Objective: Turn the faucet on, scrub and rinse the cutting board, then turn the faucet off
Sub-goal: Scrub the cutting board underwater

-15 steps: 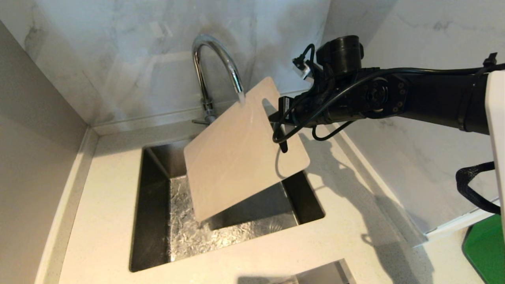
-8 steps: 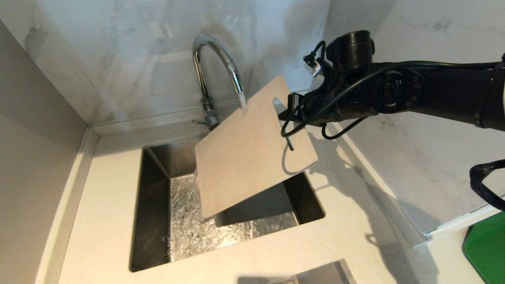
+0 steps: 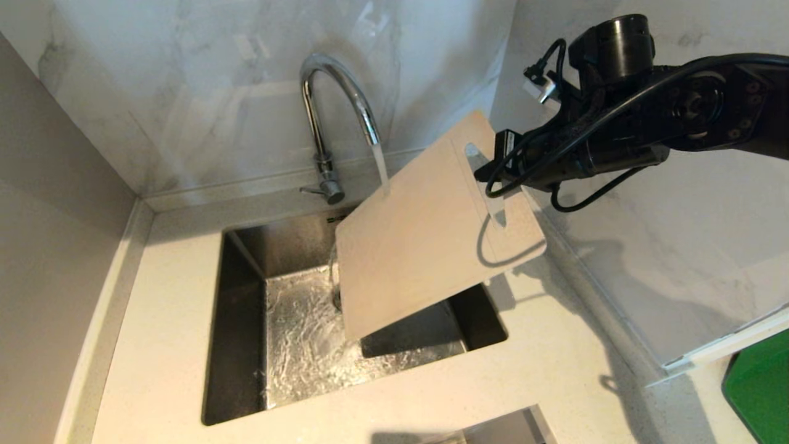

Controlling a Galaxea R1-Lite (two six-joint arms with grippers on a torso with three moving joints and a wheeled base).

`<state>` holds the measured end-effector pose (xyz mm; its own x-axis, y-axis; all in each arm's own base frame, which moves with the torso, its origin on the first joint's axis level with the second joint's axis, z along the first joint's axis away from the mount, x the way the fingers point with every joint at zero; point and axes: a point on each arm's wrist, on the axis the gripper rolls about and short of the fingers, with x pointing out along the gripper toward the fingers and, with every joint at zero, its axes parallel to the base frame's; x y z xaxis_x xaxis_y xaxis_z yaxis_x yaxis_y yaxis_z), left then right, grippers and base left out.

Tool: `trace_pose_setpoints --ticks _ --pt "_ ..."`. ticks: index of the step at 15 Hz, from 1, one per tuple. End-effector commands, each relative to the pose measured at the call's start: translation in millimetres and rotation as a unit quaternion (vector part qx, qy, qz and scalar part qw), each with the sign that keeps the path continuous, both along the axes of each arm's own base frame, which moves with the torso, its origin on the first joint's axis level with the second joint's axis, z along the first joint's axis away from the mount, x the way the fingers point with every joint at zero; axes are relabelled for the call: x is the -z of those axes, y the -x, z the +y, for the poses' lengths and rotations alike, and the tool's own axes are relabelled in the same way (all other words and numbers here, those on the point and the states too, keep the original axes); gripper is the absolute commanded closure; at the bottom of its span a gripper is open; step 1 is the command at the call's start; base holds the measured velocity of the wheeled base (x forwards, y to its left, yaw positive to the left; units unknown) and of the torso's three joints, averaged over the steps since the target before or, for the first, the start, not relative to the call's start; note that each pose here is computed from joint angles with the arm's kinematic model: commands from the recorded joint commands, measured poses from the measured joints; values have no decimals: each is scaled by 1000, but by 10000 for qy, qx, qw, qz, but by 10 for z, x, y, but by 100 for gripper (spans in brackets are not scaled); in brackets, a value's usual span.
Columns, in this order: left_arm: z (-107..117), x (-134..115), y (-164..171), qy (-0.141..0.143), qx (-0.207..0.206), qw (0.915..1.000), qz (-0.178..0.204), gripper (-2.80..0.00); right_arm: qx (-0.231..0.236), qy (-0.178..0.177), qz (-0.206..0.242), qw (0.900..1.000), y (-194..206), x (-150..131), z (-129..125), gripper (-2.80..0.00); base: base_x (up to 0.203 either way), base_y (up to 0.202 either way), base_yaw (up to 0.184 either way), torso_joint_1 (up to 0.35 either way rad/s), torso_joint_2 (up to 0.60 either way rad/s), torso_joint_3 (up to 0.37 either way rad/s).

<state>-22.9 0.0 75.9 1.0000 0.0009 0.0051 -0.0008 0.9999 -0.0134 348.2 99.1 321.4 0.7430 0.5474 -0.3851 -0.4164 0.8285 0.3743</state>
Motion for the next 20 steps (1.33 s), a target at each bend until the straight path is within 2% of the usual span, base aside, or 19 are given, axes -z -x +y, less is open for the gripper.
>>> trace_pose_setpoints --ticks 1,9,10,12,17,20 --pt "0 0 1 2 -3 10000 -5 0 -10 -53 -143 9999 251 -162 -70 0 0 0 0 0 0 0" --pt "0 -46 13 -63 -20 9999 -80 0 -21 26 209 9998 758 -105 -201 0 0 0 0 0 0 0" --pt "0 -188 52 -20 -23 9997 -256 0 -21 24 204 9998 767 -109 -204 0 0 0 0 0 0 0" --pt "2 -640 136 146 -33 9987 -480 0 -47 12 159 9999 774 -133 -191 0 0 0 0 0 0 0" --pt "1 -1663 -166 296 2 9993 -226 0 -294 18 206 9994 817 -114 -54 0 0 0 0 0 0 0" --pt "-5 -1997 -528 399 116 9991 81 0 -568 -17 260 9980 867 -106 122 0 0 0 0 0 0 0"
